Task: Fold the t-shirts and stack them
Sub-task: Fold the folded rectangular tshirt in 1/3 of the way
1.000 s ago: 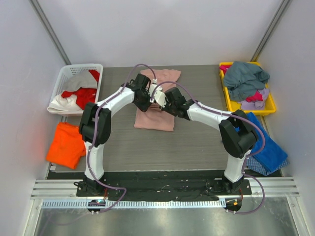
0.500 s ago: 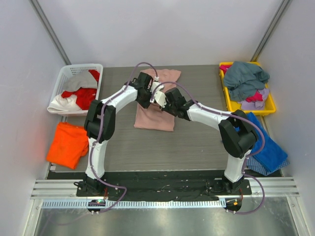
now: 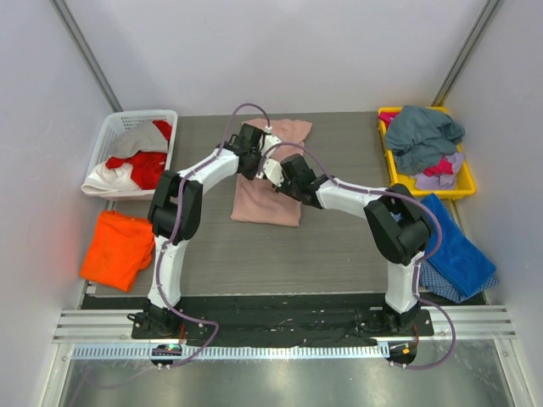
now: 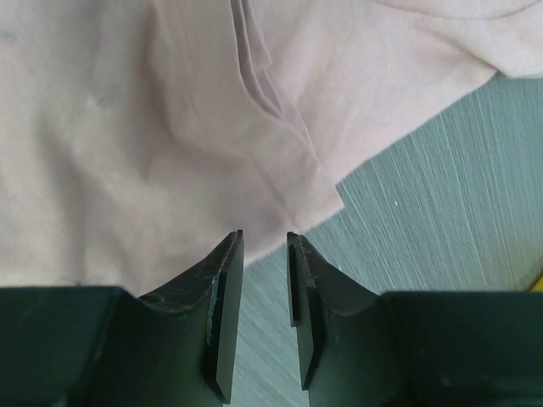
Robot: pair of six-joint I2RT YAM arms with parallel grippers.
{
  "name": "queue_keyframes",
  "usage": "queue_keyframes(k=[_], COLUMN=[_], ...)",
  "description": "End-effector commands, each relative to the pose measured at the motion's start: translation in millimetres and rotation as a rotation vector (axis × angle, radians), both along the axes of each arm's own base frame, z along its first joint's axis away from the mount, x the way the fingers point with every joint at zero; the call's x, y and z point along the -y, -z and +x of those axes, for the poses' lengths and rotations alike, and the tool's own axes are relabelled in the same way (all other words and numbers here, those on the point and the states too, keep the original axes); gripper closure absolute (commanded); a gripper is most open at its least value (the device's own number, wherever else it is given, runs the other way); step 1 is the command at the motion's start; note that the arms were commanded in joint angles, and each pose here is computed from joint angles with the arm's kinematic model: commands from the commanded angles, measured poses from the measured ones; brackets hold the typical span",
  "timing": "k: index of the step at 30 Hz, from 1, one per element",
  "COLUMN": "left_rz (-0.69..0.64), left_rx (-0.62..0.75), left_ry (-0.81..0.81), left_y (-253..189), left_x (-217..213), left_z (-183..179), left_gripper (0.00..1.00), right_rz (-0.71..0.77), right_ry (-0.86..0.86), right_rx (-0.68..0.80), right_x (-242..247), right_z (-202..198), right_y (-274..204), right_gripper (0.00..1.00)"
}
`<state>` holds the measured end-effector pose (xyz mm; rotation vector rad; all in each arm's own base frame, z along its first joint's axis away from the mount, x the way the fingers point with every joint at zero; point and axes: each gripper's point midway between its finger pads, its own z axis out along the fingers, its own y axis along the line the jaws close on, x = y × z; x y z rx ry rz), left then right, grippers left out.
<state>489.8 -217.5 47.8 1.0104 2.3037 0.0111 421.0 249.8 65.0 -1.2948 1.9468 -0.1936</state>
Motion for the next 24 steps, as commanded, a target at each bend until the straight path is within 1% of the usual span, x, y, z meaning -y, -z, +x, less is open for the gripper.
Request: queue_keyframes(k=[1,3,5,7,12,19,24], left_rz=[-0.001,0.001,0.007,0.016,0.043,0.096,0.15], left_rx=[0.088,0.089,0.084,0.078,0.082,0.117,0.129], left_ry=[-0.043,-0.046,-0.046,-0.047,-0.056,-0.096,-0.117], left_y=[-9,-8,-3,0,10,9,11], left_x=[-1,-1,-3,-5,-11,-24,-33], left_z=[17,16,15,13,11,16,20], left_gripper=[0.73,0.73,0.73,0.73,0.74,0.75,0.76], right_rz=[0.075,0.065,0.084,0.071,0.039,-0.004,-0.004], right_ry=[0.012,0.012,0.014,0.013,0.022,0.036,0.05], right_rx=[0.12,0.11,0.139,0.136,0.119,0.091,0.096], right_x=[-25,-26,-32,-33,-24,-7,-2], right_z=[34,37,45,48,53,52,55], right_y=[-26,-18,-24,-18,1,24,23], right_gripper=[0.66,0.66,0.66,0.67,0.67,0.67,0.67])
